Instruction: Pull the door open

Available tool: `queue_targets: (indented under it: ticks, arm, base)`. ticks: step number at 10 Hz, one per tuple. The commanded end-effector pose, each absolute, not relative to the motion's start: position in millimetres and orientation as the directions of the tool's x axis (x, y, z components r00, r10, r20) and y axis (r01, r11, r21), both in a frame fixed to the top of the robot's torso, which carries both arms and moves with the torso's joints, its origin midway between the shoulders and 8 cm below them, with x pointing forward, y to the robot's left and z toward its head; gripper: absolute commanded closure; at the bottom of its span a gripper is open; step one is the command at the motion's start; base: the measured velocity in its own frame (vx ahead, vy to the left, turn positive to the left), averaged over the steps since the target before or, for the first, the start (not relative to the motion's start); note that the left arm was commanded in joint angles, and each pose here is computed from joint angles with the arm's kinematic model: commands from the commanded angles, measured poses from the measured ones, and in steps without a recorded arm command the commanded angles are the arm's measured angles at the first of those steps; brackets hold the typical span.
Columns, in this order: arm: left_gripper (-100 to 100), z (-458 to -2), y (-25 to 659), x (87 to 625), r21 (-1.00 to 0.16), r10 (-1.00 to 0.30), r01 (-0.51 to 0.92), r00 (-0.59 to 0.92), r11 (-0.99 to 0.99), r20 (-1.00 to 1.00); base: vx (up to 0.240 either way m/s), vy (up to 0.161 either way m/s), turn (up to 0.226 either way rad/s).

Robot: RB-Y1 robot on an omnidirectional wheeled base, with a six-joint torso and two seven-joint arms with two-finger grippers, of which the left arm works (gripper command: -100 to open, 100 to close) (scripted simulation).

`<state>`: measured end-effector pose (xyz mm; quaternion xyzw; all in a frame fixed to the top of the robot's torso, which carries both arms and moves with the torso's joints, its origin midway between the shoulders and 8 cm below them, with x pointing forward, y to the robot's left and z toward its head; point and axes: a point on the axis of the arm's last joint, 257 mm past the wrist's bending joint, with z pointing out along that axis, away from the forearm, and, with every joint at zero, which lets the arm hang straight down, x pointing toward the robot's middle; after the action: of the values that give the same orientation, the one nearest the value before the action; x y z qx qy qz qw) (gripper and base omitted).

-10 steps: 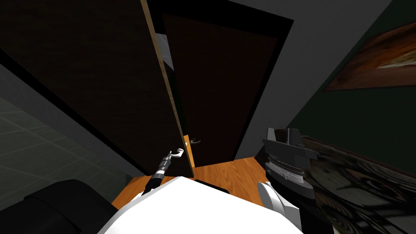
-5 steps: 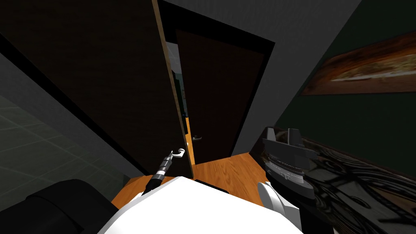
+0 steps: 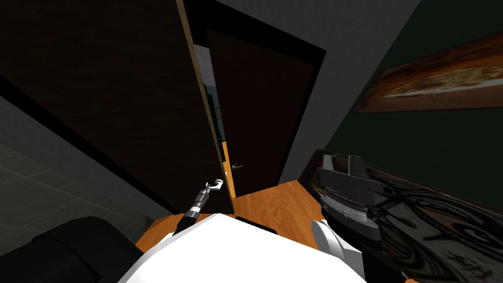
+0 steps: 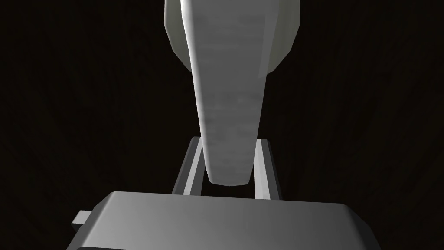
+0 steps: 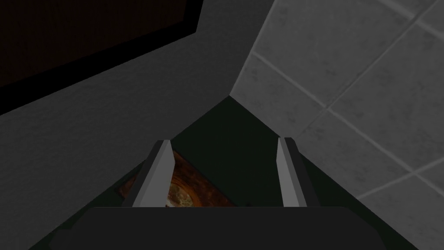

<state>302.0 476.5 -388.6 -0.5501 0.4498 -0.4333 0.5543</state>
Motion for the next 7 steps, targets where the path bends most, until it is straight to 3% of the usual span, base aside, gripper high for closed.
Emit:
queue_targets:
  ticks: [1, 7]
  arm:
    - [100, -391.0, 467.8, 296.9, -1.000, -0.980, -0.011, 0.197, 0.013, -0.015]
    - [100, -391.3, 454.8, 277.1, -1.000, -0.991, -0.003, 0.134, 0.006, -0.006]
  base:
    - [-0.179, 0.034, -0.151]
    - [-0.158, 0.027, -0.110]
